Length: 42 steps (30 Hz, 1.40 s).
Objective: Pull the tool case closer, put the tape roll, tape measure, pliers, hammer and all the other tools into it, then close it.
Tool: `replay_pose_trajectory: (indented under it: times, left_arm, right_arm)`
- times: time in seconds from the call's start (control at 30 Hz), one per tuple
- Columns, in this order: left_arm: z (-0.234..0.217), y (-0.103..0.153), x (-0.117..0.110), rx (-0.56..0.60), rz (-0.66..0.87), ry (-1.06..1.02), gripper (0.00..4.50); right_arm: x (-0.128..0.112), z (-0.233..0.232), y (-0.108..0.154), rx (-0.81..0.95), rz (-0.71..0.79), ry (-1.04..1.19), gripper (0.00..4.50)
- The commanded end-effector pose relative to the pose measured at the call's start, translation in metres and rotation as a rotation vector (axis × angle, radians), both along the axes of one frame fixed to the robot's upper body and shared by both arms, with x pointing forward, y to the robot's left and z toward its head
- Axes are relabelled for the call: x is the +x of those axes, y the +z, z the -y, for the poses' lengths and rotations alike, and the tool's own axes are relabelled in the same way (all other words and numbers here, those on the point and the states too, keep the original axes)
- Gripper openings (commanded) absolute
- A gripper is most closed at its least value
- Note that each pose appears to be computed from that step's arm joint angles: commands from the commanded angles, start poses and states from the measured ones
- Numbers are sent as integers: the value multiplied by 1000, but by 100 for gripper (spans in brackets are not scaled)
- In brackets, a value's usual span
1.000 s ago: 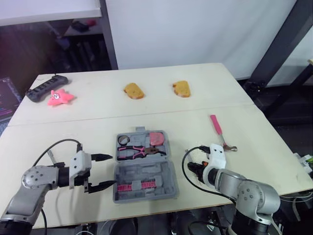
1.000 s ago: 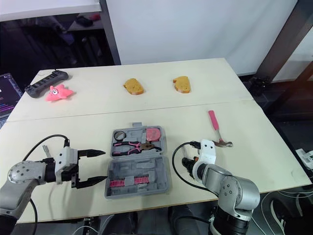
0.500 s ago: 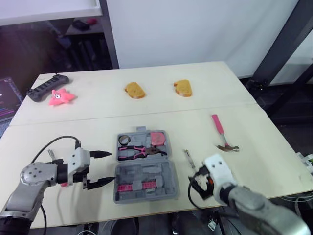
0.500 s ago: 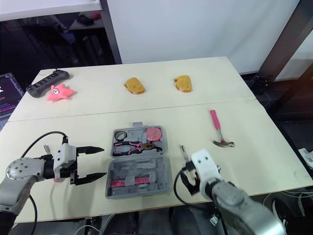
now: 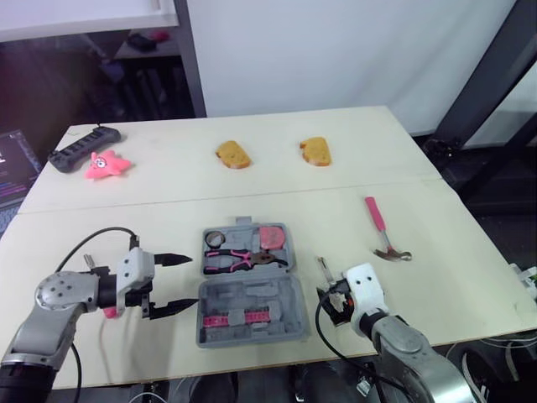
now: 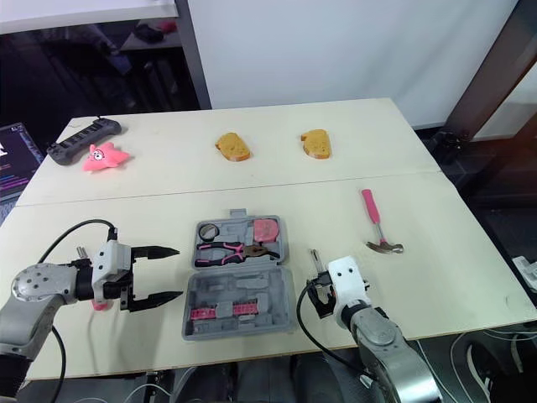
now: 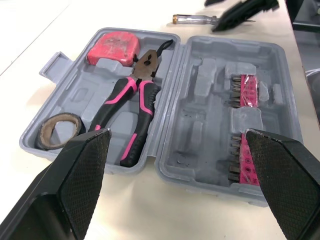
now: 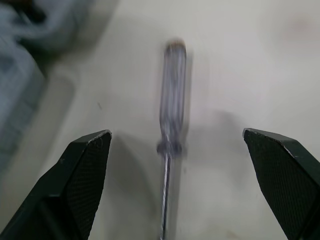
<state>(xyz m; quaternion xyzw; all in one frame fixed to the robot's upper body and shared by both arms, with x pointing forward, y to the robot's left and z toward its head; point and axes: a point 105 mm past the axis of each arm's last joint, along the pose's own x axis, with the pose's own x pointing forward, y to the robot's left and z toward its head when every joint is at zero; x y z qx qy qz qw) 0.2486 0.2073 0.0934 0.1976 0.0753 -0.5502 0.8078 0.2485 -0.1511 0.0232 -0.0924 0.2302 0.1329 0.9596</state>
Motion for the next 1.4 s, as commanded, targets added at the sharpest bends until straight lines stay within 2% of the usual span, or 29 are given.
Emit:
replay_pose_trajectory:
  times: [0.03, 0.07, 0.17, 0.4, 0.43, 0.53, 0.67, 0.8, 0.83, 0.87, 0.93, 1.03, 1.2, 1.4]
  left_arm:
    - [1, 4, 0, 12, 21, -12, 450]
    - [0, 4, -1, 13, 20, -11, 450]
    - [0, 4, -2, 13, 19, -9, 450]
    - [0, 4, -2, 16, 18, -4, 450]
    - [-1, 4, -2, 15, 17, -4, 450]
    - [-1, 5, -1, 16, 19, 1, 450]
    - [-3, 6, 0, 11, 21, 15, 450]
    - [-11, 10, 4, 14, 24, 47, 450]
    - [-14, 10, 4, 19, 22, 51, 450]
    - [-17, 10, 4, 24, 18, 54, 450]
    - [-23, 9, 4, 30, 10, 61, 450]
    - [-28, 6, 2, 42, -5, 56, 450]
    - [-39, 0, -3, 54, -33, 58, 450]
    - [-49, -6, -12, 80, -50, 51, 450]
  right_arm:
    - [-4, 1, -8, 2, -22, 1, 448]
    - [-5, 1, -10, 4, -31, 2, 448]
    - [-5, 0, -12, 7, -33, 6, 365]
    - [-5, -5, -15, -5, -41, 26, 37]
    - [-6, -5, -15, -5, -42, 27, 1]
    - [-4, -5, -11, -30, -23, 38, 1]
    - [3, -7, 7, -56, 45, 73, 1]
    - [11, -14, 64, -131, 170, 244, 1]
    - [11, -24, 85, -144, 184, 365, 1]
    - [9, -34, 103, -175, 180, 499, 1]
    - [-1, -48, 119, -247, 95, 718, 1]
    - [-3, -59, 124, -351, -12, 878, 1]
    - [23, -105, 134, -443, -78, 1010, 1]
    - [26, -145, 117, -495, -197, 1100, 1]
